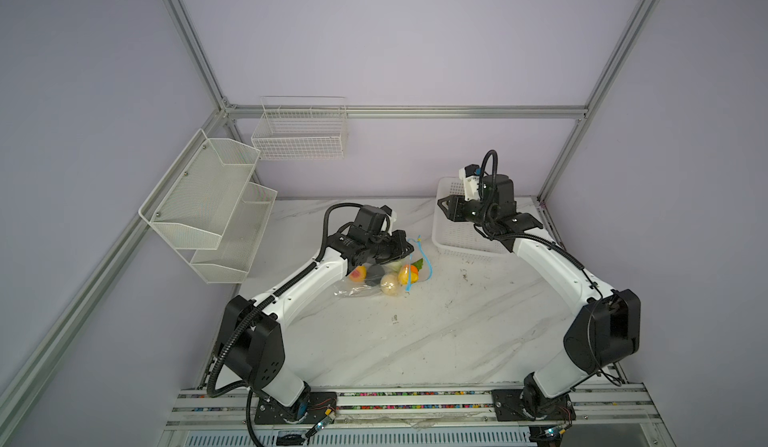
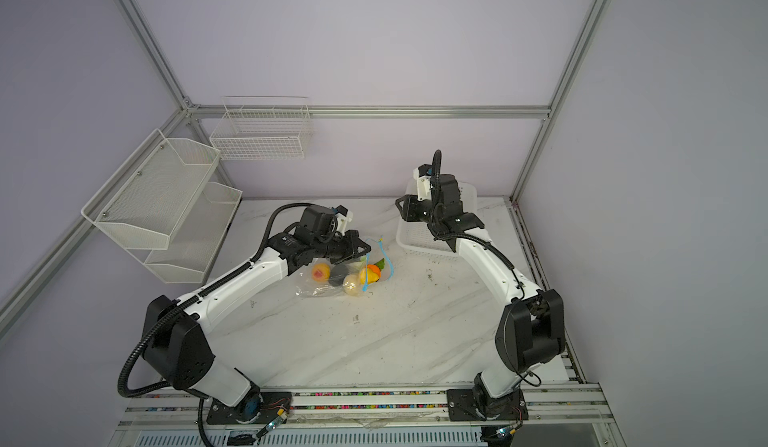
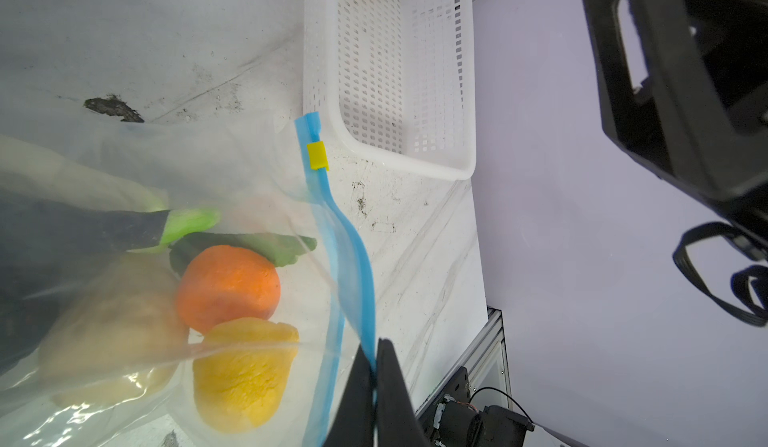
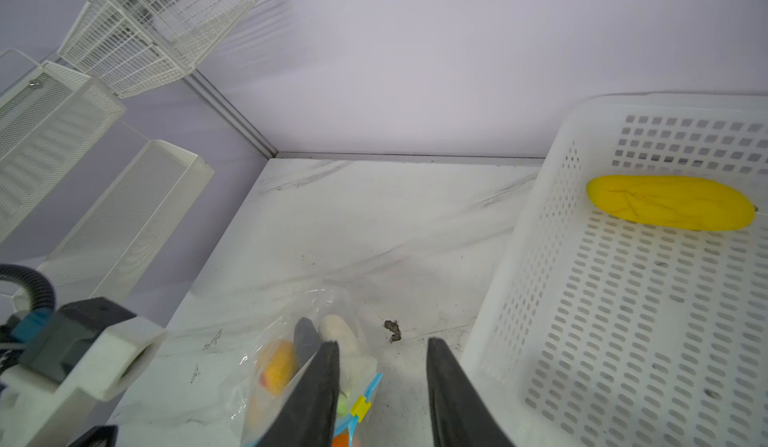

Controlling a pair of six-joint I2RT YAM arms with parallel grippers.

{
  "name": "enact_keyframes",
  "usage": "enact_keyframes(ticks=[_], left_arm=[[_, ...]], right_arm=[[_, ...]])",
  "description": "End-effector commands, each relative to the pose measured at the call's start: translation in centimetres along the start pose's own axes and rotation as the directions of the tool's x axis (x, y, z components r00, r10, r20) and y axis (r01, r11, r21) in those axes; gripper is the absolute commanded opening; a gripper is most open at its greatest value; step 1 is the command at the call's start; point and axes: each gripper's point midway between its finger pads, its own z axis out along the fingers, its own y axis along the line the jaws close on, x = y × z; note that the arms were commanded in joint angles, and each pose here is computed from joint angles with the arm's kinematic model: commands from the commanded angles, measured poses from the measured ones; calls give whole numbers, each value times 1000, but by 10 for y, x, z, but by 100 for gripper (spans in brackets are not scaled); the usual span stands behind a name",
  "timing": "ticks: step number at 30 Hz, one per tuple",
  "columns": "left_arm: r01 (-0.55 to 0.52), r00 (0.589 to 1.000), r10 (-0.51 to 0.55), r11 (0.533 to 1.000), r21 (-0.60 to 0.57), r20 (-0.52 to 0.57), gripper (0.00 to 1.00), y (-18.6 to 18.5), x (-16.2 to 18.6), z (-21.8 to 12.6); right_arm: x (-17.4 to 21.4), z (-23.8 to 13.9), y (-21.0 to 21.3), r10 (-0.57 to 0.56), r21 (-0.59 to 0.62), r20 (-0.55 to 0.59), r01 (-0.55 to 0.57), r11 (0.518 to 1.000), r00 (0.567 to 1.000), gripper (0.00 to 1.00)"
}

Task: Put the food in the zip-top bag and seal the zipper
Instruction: 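Move the right gripper back over the basket toward the yellow mango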

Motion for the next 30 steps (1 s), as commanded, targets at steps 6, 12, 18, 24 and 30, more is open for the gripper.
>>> enact_keyframes(ticks=[6, 12, 18, 24, 30], left_arm=[[-45, 999, 43, 997, 60, 21, 0, -12, -17, -4], [-32, 999, 32, 998, 53, 3, 0, -6, -19, 1], [-33, 999, 33, 999, 37, -7, 0, -5, -23, 3], [-25, 1000, 26, 999, 20, -12, 0, -2, -25, 5], [-16, 1000, 16, 1000, -1, -19, 0, 1, -25, 6]], right_arm=[[-18, 37, -66, -36, 178, 16, 33, 983, 999, 39], [-23, 63, -125, -8, 280, 19, 3, 960, 1000, 41], [-16, 96, -165, -9, 354, -1, 9, 935, 1000, 42], [-13, 121, -210, -53, 399, -26, 59, 915, 998, 43], [-4, 141, -247, -81, 422, -55, 97, 901, 995, 46]])
